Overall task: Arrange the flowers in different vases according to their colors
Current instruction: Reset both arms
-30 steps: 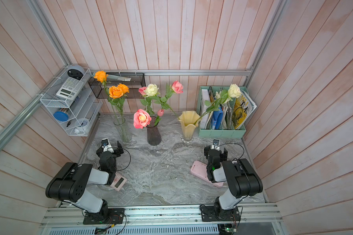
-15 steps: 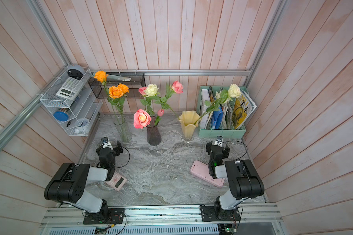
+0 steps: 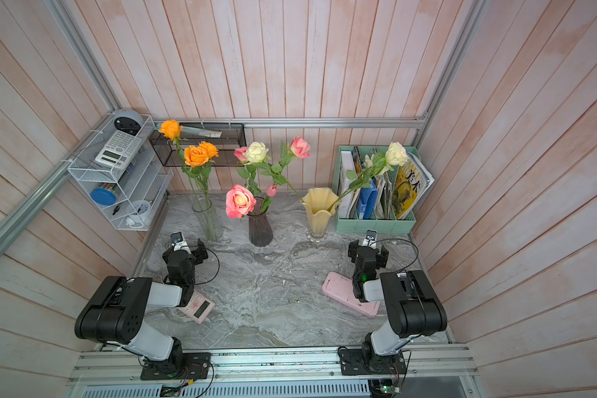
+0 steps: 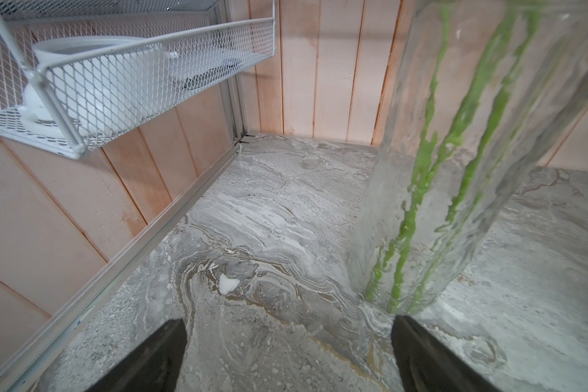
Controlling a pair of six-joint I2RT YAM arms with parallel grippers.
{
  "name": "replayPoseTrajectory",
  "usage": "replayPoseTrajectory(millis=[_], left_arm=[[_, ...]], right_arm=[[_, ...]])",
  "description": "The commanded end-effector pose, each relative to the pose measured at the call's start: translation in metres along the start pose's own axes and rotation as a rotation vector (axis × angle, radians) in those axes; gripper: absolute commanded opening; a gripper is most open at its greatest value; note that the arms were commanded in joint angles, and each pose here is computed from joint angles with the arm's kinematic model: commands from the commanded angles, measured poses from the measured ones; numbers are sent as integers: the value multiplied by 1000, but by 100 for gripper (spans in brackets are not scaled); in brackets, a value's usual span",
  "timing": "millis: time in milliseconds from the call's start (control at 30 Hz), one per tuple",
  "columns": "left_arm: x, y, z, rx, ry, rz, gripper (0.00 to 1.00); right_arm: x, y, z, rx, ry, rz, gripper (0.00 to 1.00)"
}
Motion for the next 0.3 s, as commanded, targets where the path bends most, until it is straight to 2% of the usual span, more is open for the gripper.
replayPoseTrajectory(millis=[0,267], left_arm=[[9,6,-2,27,-16,21,100],[9,6,-2,26,-17,22,100]], right_arm=[[4,1,-1,4,-6,-16,98],[4,1,-1,4,-7,-18,98]])
Point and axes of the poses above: each gripper's point midway between its finger pads, its own z axis back along the fingers, its own y axis along the line the jaws close on, x = y × z, the point moved 1 cm from there along z, back along the fingers, and after that the axes turned 15 degrees about -z, right-handed, at the moved point
